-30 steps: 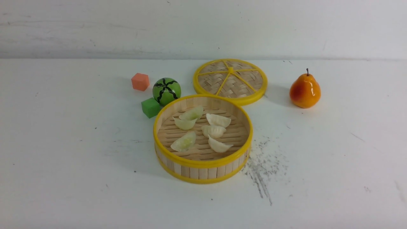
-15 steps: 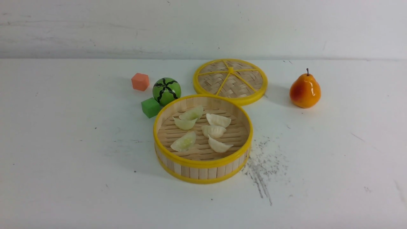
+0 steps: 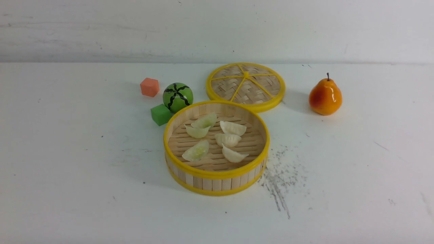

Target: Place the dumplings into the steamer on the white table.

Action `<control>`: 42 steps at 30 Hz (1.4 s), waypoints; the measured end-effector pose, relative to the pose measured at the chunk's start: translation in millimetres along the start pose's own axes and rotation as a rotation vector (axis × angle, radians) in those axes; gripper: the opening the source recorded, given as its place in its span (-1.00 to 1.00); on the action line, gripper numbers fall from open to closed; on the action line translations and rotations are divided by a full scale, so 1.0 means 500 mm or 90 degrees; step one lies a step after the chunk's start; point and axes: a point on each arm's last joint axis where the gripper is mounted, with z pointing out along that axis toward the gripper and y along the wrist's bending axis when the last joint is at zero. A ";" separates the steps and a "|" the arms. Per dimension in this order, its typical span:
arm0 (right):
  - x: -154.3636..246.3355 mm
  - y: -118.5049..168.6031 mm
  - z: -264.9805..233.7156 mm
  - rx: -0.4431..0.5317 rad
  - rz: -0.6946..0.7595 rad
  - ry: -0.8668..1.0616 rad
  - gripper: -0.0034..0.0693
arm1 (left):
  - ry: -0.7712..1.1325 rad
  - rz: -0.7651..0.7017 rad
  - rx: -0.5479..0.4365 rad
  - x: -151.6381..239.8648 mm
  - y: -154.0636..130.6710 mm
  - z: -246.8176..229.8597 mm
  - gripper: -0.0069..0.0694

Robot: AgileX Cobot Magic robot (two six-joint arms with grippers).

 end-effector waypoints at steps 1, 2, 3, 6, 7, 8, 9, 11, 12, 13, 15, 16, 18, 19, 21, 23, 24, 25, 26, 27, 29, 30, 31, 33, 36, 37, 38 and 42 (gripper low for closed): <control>0.000 0.000 0.000 0.000 0.000 0.000 -0.54 | 0.000 0.000 0.000 0.000 0.000 0.000 -0.85; 0.000 0.000 0.000 0.000 0.000 0.000 -0.54 | 0.000 0.000 0.000 0.000 0.000 0.000 -0.85; 0.000 0.000 0.000 0.000 0.000 0.000 -0.54 | 0.000 0.000 0.000 0.000 0.000 0.000 -0.85; 0.000 0.000 0.000 0.000 0.000 0.000 -0.53 | 0.000 0.000 0.000 0.000 0.000 0.000 -0.85; 0.000 0.000 0.000 0.000 0.000 0.000 -0.52 | 0.000 0.000 0.000 0.000 0.000 0.000 -0.85; 0.000 0.000 0.000 0.000 0.000 0.000 -0.51 | 0.000 0.000 0.000 0.000 0.000 0.000 -0.85; 0.000 0.000 0.000 0.000 0.000 0.000 -0.51 | 0.000 0.000 0.000 0.000 0.000 0.000 -0.85; 0.000 0.000 0.000 0.000 0.000 0.000 -0.51 | 0.000 0.000 0.000 0.000 0.000 0.000 -0.85; 0.000 0.000 0.000 0.000 0.000 0.000 -0.51 | 0.000 0.000 0.000 0.000 0.000 0.000 -0.85; 0.000 0.000 0.000 0.000 0.000 0.000 -0.51 | 0.000 0.000 0.000 0.000 0.000 0.000 -0.85; 0.000 0.000 0.000 0.000 0.000 0.000 -0.51 | 0.000 0.000 0.000 0.000 0.000 0.000 -0.85; 0.000 0.000 0.000 0.000 0.000 0.000 -0.51 | 0.000 0.000 0.000 0.000 0.000 0.000 -0.85; 0.000 0.000 0.000 0.000 0.000 0.000 -0.51 | 0.000 0.000 0.000 0.000 0.000 0.000 -0.85; 0.000 0.000 0.000 0.000 0.000 0.000 -0.51 | 0.000 0.000 0.000 0.000 0.000 0.000 -0.85; 0.000 0.000 0.000 0.000 0.000 0.000 -0.51 | 0.000 0.000 0.000 0.000 0.000 0.000 -0.85; 0.000 0.000 0.000 0.000 0.000 0.000 -0.51 | 0.000 0.000 0.000 0.000 0.000 0.000 -0.85; 0.000 0.000 0.000 0.000 0.000 0.000 -0.50 | 0.000 0.000 0.000 0.000 0.000 0.000 -0.85; 0.000 0.000 0.000 0.000 0.000 0.000 -0.50 | 0.000 0.000 0.000 0.000 0.000 0.000 -0.85; 0.000 0.000 0.000 0.000 0.000 0.000 -0.49 | 0.000 0.000 0.000 0.000 0.000 0.000 -0.85; 0.000 0.000 0.000 0.000 0.000 0.000 -0.49 | 0.000 0.000 0.000 0.000 0.000 0.000 -0.85; 0.000 0.000 0.000 0.000 0.000 0.000 -0.48 | -0.001 0.000 0.000 0.000 0.000 0.000 -0.85; 0.000 0.000 0.000 0.000 0.000 0.000 -0.48 | -0.001 0.000 0.000 0.000 0.000 0.000 -0.85; 0.000 0.000 0.000 0.000 0.000 0.000 -0.48 | -0.001 0.000 0.000 0.000 0.000 0.000 -0.85; 0.000 0.000 0.000 0.000 0.000 0.000 -0.48 | -0.001 0.000 0.000 0.000 0.000 0.000 -0.85; 0.000 0.000 0.000 0.000 0.000 0.000 -0.48 | -0.001 0.000 0.000 0.000 0.000 0.000 -0.84; 0.000 0.000 0.000 0.000 0.000 0.000 -0.47 | -0.001 0.000 0.000 0.000 0.000 0.000 -0.83; 0.000 0.000 0.000 0.000 0.000 0.000 -0.46 | -0.001 0.000 0.000 0.000 0.000 0.000 -0.83; 0.000 0.000 0.000 0.000 0.000 0.000 -0.45 | -0.001 0.000 0.000 0.000 0.000 0.000 -0.82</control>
